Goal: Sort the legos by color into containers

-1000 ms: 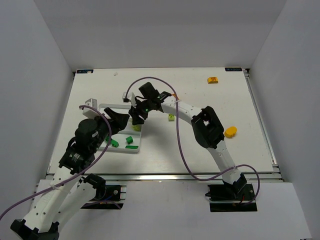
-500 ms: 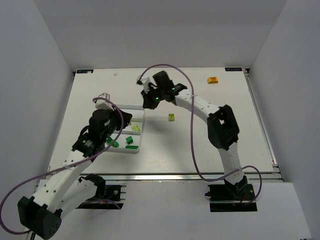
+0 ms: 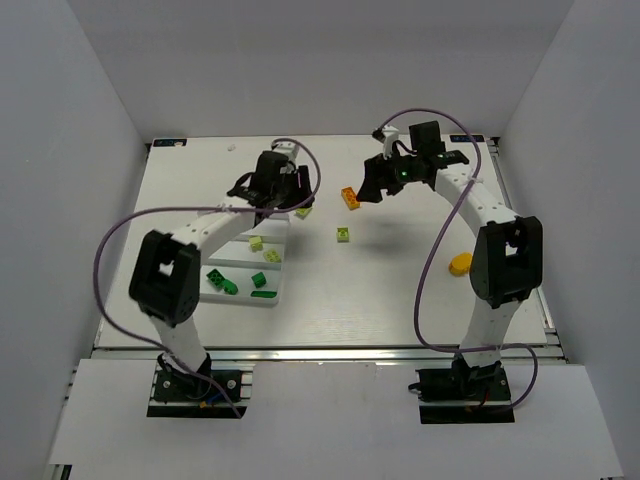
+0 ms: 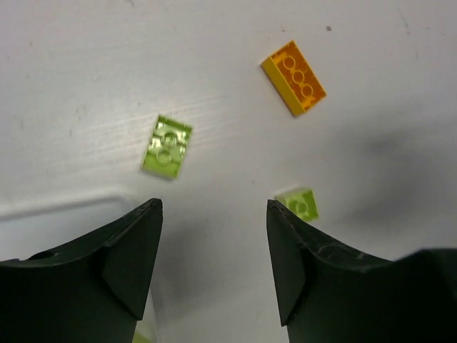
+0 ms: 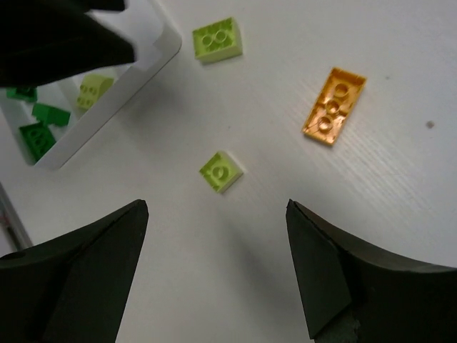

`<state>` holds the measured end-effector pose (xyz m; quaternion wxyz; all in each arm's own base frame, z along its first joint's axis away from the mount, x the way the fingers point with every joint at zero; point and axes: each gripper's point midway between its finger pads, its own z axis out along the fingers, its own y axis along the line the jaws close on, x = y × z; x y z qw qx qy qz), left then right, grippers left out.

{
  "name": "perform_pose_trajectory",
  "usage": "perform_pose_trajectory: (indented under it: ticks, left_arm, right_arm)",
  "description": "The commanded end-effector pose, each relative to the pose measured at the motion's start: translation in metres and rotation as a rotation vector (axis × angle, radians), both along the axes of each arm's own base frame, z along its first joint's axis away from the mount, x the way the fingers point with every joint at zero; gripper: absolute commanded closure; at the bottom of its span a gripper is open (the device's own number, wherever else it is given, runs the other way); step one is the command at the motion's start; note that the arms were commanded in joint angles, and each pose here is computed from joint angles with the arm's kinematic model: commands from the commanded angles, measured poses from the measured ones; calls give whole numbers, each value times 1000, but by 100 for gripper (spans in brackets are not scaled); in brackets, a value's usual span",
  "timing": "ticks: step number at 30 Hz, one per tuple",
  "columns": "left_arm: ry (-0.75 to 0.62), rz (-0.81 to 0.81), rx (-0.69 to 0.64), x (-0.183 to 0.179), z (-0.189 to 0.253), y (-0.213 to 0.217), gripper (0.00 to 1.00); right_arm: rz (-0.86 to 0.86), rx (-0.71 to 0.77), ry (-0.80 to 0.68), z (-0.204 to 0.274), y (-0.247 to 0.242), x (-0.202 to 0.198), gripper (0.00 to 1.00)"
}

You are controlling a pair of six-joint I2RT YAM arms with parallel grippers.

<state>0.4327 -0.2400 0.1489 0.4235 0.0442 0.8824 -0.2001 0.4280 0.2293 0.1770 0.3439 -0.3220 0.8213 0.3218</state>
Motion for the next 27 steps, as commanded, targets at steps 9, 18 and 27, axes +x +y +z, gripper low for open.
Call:
perform_pose_trajectory:
  ticks: [9,18,27]
  left_arm:
    - [-22,-104,372,80,-44,-5,29]
    - [40,-162,409,78,-74,-8,30]
    - [101,-230,400,55,-95,-13,34]
  right_arm:
    - [178,110,-2,18,-27,-38,15]
    - [161,123,-3,17,-35,-23,15]
    - [154,126,-1,21,-33,-10,14]
